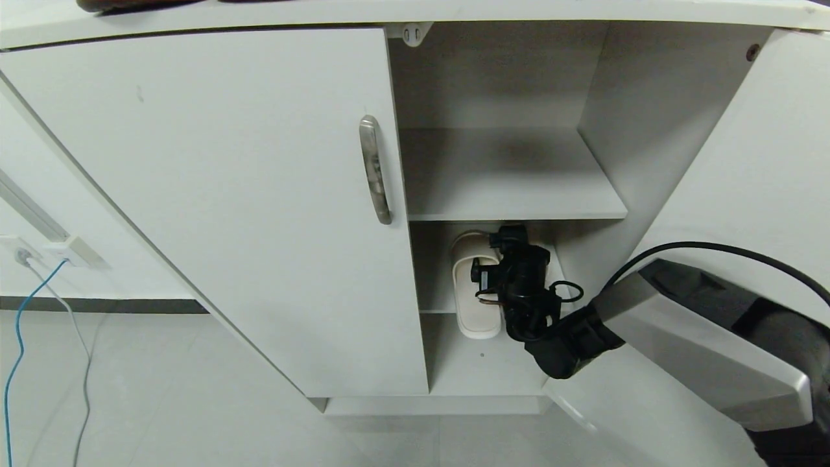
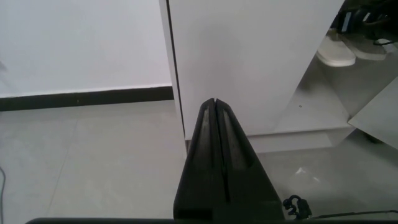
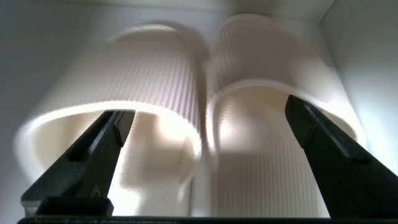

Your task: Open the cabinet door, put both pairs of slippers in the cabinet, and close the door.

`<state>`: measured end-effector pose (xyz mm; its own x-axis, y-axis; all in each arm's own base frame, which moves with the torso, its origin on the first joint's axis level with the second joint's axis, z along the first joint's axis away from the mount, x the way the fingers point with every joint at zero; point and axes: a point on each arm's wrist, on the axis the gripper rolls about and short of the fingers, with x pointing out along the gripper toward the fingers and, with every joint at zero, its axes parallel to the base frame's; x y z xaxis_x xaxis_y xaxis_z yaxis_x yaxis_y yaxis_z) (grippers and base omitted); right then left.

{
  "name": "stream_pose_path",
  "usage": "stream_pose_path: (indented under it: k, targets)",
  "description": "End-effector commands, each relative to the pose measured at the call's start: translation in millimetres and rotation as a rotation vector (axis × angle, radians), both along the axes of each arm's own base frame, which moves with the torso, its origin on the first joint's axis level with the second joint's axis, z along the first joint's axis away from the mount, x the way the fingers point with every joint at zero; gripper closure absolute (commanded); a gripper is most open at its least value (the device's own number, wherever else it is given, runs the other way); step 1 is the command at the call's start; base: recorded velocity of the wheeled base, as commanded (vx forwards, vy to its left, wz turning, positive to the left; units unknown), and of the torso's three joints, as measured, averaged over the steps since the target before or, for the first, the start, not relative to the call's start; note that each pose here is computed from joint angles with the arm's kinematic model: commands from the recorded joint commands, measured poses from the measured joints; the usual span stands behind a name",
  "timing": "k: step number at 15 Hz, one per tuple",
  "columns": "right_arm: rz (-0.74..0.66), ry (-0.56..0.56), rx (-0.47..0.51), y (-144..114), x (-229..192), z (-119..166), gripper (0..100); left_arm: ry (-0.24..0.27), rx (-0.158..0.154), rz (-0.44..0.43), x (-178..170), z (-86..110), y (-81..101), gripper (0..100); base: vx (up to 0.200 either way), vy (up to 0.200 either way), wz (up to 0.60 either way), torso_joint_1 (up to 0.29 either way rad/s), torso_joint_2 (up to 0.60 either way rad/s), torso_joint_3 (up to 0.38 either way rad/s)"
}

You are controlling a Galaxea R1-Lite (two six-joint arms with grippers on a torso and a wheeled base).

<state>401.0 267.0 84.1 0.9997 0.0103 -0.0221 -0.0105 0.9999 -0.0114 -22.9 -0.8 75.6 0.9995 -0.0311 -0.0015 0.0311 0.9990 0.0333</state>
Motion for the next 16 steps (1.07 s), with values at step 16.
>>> stream_pose_path:
  k: [16]
  targets:
    - [0.125,0.052,-0.009,-34.0,-129.8,44.3,0,0.002,-0.001,0.0,0.1,0.0,0.0,100,-0.025,0.0,0.0,0.0,0.0,0.001]
